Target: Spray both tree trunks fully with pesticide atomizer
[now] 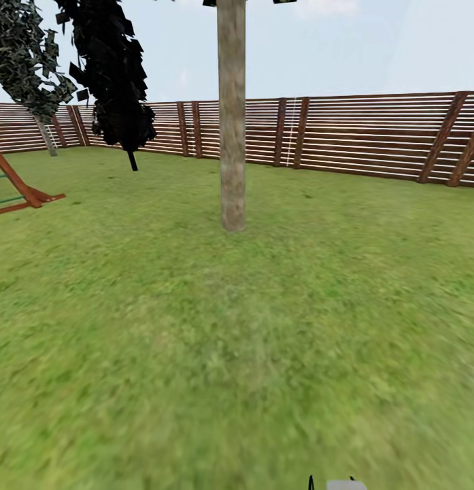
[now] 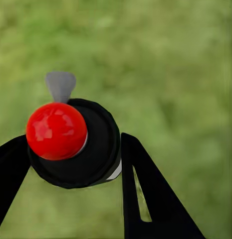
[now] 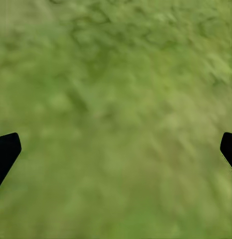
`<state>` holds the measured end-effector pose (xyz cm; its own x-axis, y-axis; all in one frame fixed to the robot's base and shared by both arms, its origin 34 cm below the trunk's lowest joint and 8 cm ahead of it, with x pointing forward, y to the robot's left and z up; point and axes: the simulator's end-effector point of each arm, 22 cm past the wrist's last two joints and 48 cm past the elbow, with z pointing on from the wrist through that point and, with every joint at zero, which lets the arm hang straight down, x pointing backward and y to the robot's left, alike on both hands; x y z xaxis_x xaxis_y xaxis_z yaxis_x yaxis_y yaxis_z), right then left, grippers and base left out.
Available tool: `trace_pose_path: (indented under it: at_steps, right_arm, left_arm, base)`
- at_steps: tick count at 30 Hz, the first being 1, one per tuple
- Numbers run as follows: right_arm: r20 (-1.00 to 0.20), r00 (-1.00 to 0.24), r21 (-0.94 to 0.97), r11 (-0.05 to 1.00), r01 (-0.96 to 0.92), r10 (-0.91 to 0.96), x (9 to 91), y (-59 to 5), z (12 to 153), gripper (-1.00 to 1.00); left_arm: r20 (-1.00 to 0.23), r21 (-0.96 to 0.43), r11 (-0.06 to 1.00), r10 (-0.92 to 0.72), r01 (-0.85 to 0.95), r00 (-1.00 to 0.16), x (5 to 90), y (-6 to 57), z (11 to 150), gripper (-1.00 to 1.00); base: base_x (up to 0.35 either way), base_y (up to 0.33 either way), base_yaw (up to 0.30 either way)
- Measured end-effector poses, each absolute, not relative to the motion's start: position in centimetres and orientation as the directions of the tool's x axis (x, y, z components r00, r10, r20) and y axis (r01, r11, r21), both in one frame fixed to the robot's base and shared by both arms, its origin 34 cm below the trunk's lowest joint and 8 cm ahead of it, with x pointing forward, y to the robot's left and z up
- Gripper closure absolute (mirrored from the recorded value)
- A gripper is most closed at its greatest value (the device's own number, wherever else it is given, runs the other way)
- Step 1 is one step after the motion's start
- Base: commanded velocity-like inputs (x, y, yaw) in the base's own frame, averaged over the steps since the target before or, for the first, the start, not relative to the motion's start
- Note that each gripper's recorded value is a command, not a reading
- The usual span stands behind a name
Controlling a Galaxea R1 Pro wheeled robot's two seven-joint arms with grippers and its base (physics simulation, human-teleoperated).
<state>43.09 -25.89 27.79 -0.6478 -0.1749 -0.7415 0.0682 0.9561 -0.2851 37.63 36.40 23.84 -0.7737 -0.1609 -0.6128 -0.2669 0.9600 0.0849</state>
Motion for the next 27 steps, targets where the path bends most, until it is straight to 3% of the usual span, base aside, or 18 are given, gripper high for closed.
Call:
trace_pose_path:
  at_steps: [27]
  right_arm:
    - [-0.741,-0.648,-0.285,0.956,0.068,-0.175,43.08,-25.86,27.78,-1.00]
  left_arm:
    - [-0.614,0.085,0.960,-0.161,-0.267,-0.773,37.65,36.40,23.85,1.00]
  base:
    - [0.339,0.000,0.000]
